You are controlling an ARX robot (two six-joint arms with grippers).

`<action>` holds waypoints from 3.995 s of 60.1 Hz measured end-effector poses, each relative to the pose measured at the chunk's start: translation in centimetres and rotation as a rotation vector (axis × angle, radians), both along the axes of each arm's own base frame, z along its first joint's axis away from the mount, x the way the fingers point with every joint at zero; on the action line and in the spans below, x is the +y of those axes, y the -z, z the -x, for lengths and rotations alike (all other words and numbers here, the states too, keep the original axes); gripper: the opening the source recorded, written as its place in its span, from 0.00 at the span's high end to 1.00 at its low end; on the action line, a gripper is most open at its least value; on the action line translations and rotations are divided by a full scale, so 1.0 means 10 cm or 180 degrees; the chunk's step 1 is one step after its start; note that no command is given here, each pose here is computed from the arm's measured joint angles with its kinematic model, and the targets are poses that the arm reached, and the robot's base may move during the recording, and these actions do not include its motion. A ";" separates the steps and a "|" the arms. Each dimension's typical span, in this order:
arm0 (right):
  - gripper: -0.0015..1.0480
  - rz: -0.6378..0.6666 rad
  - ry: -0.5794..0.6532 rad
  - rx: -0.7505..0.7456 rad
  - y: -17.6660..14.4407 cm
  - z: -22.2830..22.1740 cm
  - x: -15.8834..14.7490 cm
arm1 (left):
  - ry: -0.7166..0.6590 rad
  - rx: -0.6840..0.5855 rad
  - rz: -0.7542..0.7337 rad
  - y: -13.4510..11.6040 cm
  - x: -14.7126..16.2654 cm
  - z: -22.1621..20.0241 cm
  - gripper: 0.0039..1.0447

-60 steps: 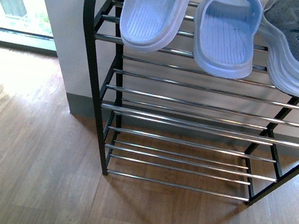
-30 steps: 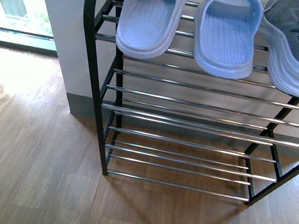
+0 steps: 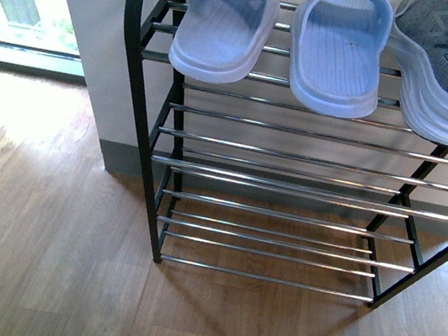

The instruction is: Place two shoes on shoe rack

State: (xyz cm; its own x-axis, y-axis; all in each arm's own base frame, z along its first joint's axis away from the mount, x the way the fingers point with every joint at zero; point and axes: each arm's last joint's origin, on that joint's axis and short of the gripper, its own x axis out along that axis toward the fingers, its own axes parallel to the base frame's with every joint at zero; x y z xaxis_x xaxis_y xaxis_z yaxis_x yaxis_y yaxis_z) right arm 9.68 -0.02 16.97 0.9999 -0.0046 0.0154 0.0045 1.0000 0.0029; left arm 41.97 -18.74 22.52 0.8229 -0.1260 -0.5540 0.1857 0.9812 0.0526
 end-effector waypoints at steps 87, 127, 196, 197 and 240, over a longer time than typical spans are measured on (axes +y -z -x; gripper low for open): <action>0.09 0.0000 0.0000 0.0000 0.00 0.00 0.00 | -0.0538 -0.1822 0.0404 0.13 1.74 2.72 0.65; 0.09 0.0000 0.0000 -0.0001 0.00 0.00 0.00 | -0.0526 -0.1849 0.0373 0.45 1.87 3.00 0.99; 0.09 0.0001 -0.0006 -0.0001 0.00 0.00 0.00 | -0.0528 -0.1837 0.0364 0.58 1.87 3.22 0.59; 0.09 0.0000 -0.0007 -0.0001 0.00 0.00 0.00 | -0.0528 -0.1837 0.0364 0.58 1.87 3.22 0.57; 0.09 0.0000 -0.0007 0.0000 0.00 0.00 0.00 | -0.0526 -0.1837 0.0357 0.59 1.87 3.22 0.09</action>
